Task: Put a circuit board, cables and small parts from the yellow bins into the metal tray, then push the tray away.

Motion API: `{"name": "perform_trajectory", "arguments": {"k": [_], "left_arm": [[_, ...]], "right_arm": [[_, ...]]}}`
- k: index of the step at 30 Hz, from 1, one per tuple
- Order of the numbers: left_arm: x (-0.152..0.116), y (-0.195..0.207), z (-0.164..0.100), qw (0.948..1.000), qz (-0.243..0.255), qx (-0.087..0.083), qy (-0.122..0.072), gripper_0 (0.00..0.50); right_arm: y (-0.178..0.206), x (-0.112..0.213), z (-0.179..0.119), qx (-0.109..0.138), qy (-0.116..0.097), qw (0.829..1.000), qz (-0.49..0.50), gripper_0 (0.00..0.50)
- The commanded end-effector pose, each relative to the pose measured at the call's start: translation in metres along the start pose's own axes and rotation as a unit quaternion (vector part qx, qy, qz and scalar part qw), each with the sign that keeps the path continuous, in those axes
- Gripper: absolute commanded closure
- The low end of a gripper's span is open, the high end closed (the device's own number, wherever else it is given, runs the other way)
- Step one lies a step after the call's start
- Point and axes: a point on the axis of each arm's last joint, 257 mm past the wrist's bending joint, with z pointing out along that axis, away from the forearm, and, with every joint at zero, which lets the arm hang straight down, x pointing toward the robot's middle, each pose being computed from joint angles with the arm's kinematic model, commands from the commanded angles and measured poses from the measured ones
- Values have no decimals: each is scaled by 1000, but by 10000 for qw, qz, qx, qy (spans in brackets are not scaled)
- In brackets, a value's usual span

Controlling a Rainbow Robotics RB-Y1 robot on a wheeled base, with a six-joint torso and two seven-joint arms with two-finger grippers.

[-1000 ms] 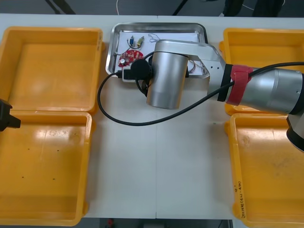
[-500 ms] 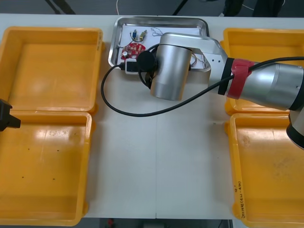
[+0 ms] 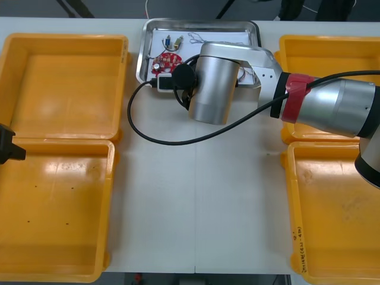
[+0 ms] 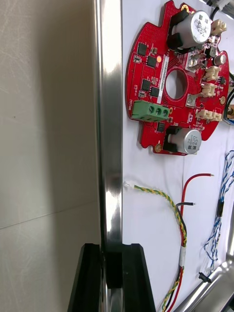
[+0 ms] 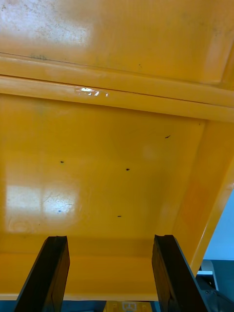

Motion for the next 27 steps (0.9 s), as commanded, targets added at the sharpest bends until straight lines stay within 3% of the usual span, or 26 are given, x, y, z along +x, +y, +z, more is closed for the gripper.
{"name": "perform_trajectory", "arguments": {"k": [1, 2, 11, 27], "left_arm": [[-4, 11, -12, 9992, 331, -189, -134, 0], [-4, 11, -12, 9992, 331, -189, -134, 0], [-4, 11, -12, 9992, 331, -189, -134, 0], [-4, 11, -12, 9992, 331, -189, -134, 0]], "right_arm": [[-23, -27, -12, 216, -182, 9990, -340, 22], [-23, -27, -12, 216, -182, 9990, -340, 0], [-19, -25, -13, 64, -142, 9996, -241, 0], [-8, -15, -52, -101, 271, 9994, -213, 0]]}}
